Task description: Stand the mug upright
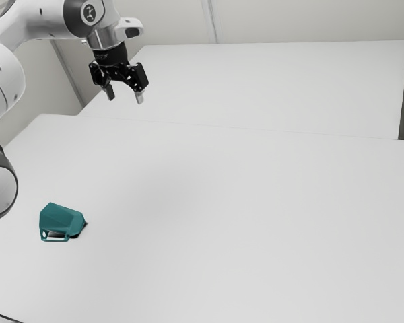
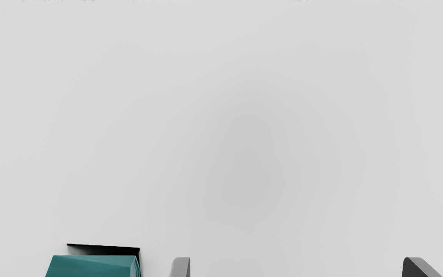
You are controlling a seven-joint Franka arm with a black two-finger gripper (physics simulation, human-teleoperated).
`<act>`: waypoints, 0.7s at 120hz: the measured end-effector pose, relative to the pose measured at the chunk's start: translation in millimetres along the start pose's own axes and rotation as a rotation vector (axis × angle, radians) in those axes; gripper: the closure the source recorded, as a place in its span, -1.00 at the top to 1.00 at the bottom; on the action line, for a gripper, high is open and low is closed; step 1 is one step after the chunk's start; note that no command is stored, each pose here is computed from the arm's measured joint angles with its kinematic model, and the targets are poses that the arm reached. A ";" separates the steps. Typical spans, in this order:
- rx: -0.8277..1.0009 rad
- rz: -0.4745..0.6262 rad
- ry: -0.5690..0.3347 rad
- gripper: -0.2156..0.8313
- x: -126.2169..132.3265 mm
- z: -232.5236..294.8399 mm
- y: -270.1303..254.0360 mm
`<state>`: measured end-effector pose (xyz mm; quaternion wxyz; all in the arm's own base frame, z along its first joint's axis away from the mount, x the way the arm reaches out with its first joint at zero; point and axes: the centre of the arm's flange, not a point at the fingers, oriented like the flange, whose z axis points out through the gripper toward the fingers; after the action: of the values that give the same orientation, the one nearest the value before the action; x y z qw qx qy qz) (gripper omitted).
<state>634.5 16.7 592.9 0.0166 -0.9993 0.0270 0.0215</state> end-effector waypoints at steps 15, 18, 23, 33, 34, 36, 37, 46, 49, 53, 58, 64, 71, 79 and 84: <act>-0.002 -0.007 0.017 0.59 0.5 -2.6 -5.4; -0.001 -0.008 0.020 0.59 0.4 -3.3 -6.1; 0.003 -0.010 0.024 0.59 0.2 -4.3 -8.2; 0.000 -0.018 0.018 0.59 0.3 0.0 -11.6; 0.000 -0.017 0.016 0.59 0.3 1.0 -10.8; 0.002 -0.014 0.014 0.59 -0.1 2.0 -8.9; 0.004 -0.013 0.012 0.59 -0.9 2.3 -8.1; 0.019 -0.027 0.003 0.58 -21.0 1.5 -16.1; 0.019 -0.050 0.000 0.58 -32.0 1.8 -29.2; 0.016 -0.086 0.002 0.58 -48.4 -0.3 -50.1; 0.001 -0.136 0.008 0.58 -69.3 -3.6 -79.2; -0.045 -0.200 0.012 0.59 -95.9 -1.8 -117.4; -0.127 -0.275 0.018 0.59 -125.6 6.6 -163.7; -0.237 -0.362 0.028 0.59 -160.0 23.8 -215.8; -0.299 -0.412 0.045 0.59 -185.1 31.9 -246.4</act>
<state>461.9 273.6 577.0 -0.1281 -0.9752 -0.1805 -0.0009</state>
